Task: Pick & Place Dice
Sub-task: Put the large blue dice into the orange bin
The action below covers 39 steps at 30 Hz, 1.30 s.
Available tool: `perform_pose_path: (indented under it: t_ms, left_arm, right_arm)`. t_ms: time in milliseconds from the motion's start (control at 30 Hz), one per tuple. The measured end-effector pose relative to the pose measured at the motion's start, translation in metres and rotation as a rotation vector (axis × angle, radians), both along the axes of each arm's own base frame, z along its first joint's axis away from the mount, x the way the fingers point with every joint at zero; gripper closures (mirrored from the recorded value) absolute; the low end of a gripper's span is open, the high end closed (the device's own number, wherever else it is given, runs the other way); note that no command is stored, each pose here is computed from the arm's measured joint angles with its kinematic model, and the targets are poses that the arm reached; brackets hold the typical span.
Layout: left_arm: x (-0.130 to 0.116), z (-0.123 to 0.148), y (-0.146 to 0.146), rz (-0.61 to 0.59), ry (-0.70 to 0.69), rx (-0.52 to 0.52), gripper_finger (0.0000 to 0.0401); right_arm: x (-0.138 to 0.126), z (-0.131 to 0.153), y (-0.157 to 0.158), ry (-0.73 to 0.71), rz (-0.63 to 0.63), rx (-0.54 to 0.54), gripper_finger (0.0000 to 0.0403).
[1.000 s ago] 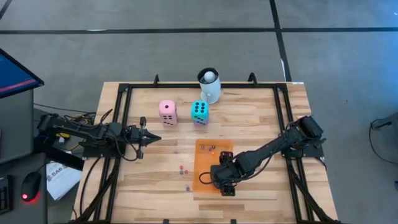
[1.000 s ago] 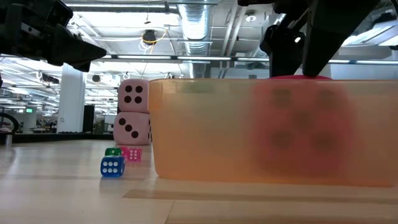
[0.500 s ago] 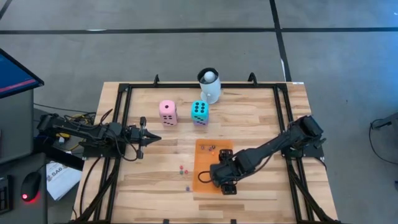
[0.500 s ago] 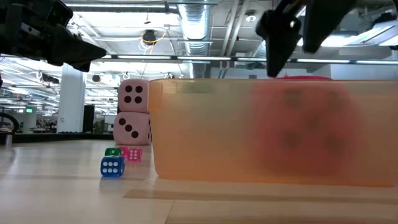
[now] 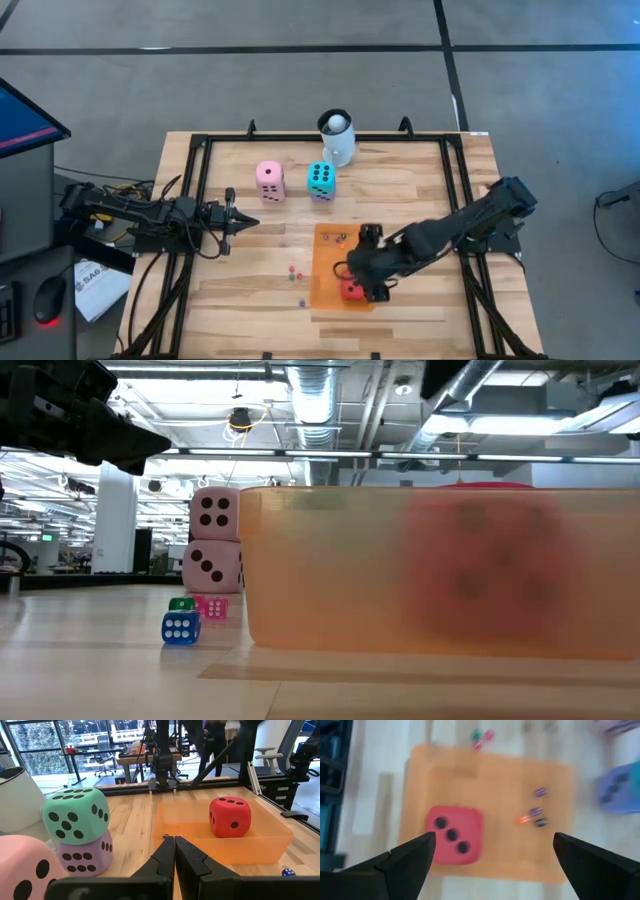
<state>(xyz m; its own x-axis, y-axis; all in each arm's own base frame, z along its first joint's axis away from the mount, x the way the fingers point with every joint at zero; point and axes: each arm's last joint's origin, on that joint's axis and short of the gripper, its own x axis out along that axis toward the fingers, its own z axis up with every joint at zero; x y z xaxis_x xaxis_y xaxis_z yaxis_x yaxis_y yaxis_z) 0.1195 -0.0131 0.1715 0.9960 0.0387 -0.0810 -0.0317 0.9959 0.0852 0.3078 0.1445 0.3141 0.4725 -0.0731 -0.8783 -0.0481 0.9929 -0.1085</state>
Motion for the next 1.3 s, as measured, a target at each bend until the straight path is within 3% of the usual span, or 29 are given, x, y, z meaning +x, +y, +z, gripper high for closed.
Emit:
perform_pose_path:
  t_ms: [233,467,1167,1300]
  left_arm:
    - [0.0,0.001,0.0,-0.001,-0.005,0.001,0.0401]
    - [0.0,0.0,0.0,0.0,-0.005,0.002,0.0401]
    - [0.0,0.0,0.0,-0.001,-0.004,0.003,0.0401]
    - [0.0,0.0,0.0,-0.001,-0.004,0.003,0.0401]
  right_arm:
    - [-0.025,0.042,-0.019,-0.185,-0.03,-0.145,0.0005]
    - [-0.041,0.063,-0.032,-0.273,-0.036,-0.262,0.0005]
    - [-0.029,0.068,-0.105,-0.188,-0.082,-0.431,0.0005]
    - [-0.023,0.07,-0.126,-0.189,-0.062,-0.398,0.0005]
